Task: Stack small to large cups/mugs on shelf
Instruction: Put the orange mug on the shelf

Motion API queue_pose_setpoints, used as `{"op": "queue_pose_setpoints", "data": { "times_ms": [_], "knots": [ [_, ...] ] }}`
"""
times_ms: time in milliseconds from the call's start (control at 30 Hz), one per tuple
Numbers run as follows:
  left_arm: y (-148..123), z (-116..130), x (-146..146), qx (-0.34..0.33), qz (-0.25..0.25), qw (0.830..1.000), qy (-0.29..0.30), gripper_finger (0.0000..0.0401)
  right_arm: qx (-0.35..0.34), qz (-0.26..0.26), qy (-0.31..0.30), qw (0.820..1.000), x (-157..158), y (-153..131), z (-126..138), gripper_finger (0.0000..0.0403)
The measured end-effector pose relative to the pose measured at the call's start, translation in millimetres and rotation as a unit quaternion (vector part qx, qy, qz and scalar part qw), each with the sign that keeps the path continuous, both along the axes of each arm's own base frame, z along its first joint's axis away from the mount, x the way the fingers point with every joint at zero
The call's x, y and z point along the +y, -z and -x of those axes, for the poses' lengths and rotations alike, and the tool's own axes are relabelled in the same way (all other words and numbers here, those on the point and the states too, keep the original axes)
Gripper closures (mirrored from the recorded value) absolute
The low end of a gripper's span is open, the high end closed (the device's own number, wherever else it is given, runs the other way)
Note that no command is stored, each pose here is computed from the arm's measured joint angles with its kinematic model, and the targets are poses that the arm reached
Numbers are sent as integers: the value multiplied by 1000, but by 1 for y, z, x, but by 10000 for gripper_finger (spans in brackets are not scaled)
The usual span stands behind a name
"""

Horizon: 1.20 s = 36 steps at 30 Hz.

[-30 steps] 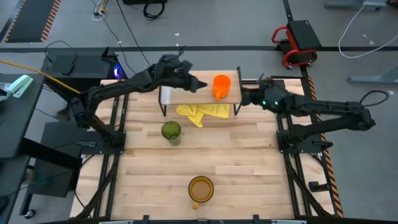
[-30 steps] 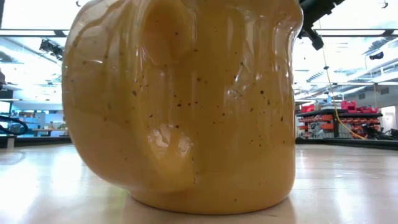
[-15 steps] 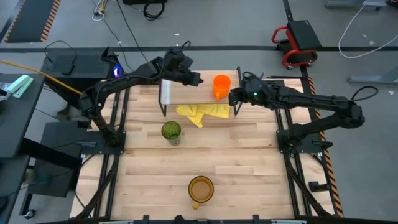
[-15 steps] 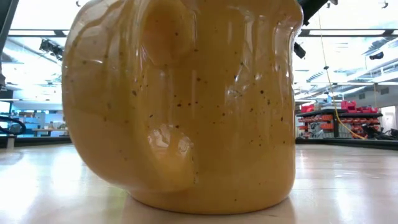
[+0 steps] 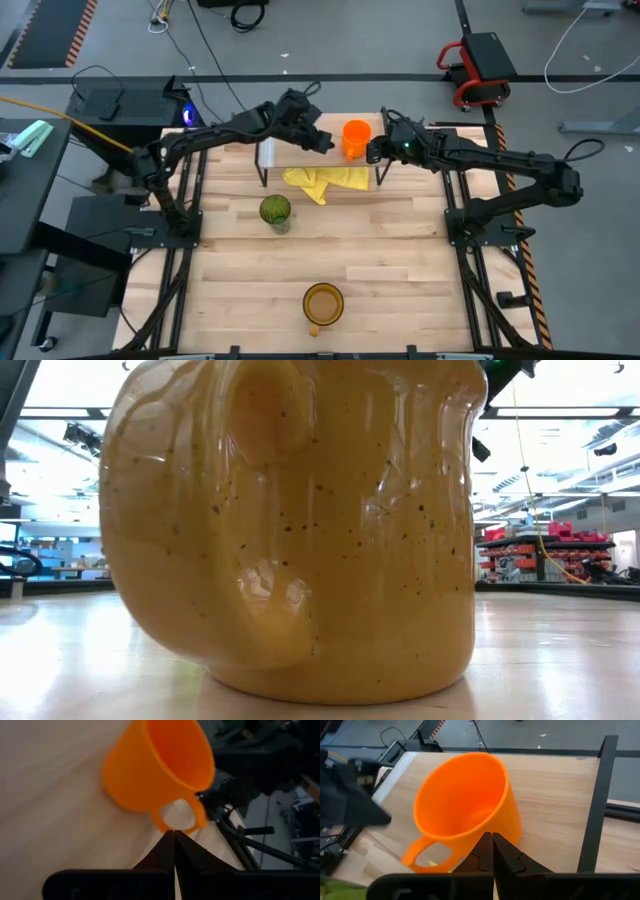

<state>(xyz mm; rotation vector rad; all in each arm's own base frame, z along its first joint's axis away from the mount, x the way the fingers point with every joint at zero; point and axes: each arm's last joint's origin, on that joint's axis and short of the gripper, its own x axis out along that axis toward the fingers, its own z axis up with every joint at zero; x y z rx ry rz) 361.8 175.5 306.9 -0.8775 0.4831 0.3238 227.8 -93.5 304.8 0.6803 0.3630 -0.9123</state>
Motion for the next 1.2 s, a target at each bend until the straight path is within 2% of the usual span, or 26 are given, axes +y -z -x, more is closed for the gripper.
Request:
{"op": "queue_pose_setpoints", "data": {
  "times_ms": [300,600,733,933,1200],
  "knots": [
    [16,-21,-12,-8,17,1000,17,380,12,-5,2,1000,-8,6,-3,403],
    [9,-26,-13,-50,21,999,-2,392,18,-2,3,1000,-12,8,-4,403],
    [15,-29,-12,-40,30,999,-5,383,16,-1,4,1000,-13,8,-4,403],
    [27,-37,-15,-32,40,999,1,393,16,1,7,1000,-15,8,-3,403],
    [21,-40,-15,-63,36,997,2,380,19,2,6,1000,-15,8,-3,403]
  ]
}}
